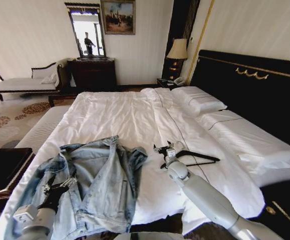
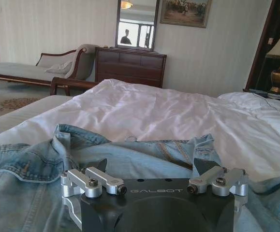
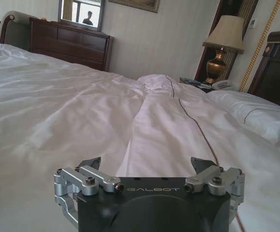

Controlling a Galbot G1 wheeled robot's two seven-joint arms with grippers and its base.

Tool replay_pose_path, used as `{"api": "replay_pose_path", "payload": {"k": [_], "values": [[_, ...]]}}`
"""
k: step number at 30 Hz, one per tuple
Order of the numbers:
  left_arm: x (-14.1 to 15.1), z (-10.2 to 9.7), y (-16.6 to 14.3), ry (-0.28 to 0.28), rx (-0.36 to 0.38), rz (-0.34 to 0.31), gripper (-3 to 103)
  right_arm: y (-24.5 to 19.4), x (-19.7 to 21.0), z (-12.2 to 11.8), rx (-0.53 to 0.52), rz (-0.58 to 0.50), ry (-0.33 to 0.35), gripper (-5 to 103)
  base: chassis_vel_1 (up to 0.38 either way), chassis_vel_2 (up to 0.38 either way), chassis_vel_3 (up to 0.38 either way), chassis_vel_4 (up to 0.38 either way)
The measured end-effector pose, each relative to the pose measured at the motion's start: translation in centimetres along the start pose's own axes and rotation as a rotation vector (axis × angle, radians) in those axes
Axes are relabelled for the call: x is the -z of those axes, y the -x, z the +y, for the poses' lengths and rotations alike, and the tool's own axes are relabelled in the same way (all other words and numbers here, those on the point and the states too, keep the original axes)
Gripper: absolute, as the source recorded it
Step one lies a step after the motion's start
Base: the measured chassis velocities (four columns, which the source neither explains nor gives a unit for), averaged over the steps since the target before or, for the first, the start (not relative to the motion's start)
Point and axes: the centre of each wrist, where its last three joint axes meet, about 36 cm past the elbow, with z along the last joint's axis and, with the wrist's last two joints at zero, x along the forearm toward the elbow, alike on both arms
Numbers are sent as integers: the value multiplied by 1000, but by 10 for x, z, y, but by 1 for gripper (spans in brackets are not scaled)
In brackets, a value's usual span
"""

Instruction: Pick up the clothes from the bed and hang them on the clothes hanger.

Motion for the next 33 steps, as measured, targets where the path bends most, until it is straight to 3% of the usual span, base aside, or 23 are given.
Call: {"api": "replay_pose_path", "payload": {"k": [10, 13, 15, 16, 20, 21, 25, 30, 33], "values": [[-1, -2, -1, -1, -2, 2, 100, -18, 2, -37, 27, -44, -24, 100, -72, -74, 73, 69], [-2, -2, -2, -1, 1, 6, 100, -23, 10, -63, 53, -60, -25, 100, 59, 61, -46, -44], [-3, -2, -2, -2, -3, 7, 100, -27, 19, -95, 93, -55, -36, 100, 32, 39, -7, -11], [-3, -2, -2, -2, -3, 7, 100, -27, 19, -95, 93, -55, -36, 100, 0, 0, 0, 0], [-4, -4, -1, -5, -15, 8, 100, -22, 31, -149, 140, -31, -112, 100, 0, 0, 0, 0], [-4, -4, -1, -5, -15, 8, 100, -22, 31, -149, 140, -31, -112, 100, 0, 0, 0, 0], [-5, -5, 1, -8, -21, 5, 100, -14, 42, -194, 176, 44, -183, 100, 0, 0, 0, 0], [-8, -6, 1, -12, -19, 9, 100, 1, 49, -228, 228, 97, -266, 100, 0, 0, 0, 0], [-8, -6, 1, -13, -19, 10, 100, 6, 52, -235, 265, 130, -271, 100, 0, 0, 0, 0]]}}
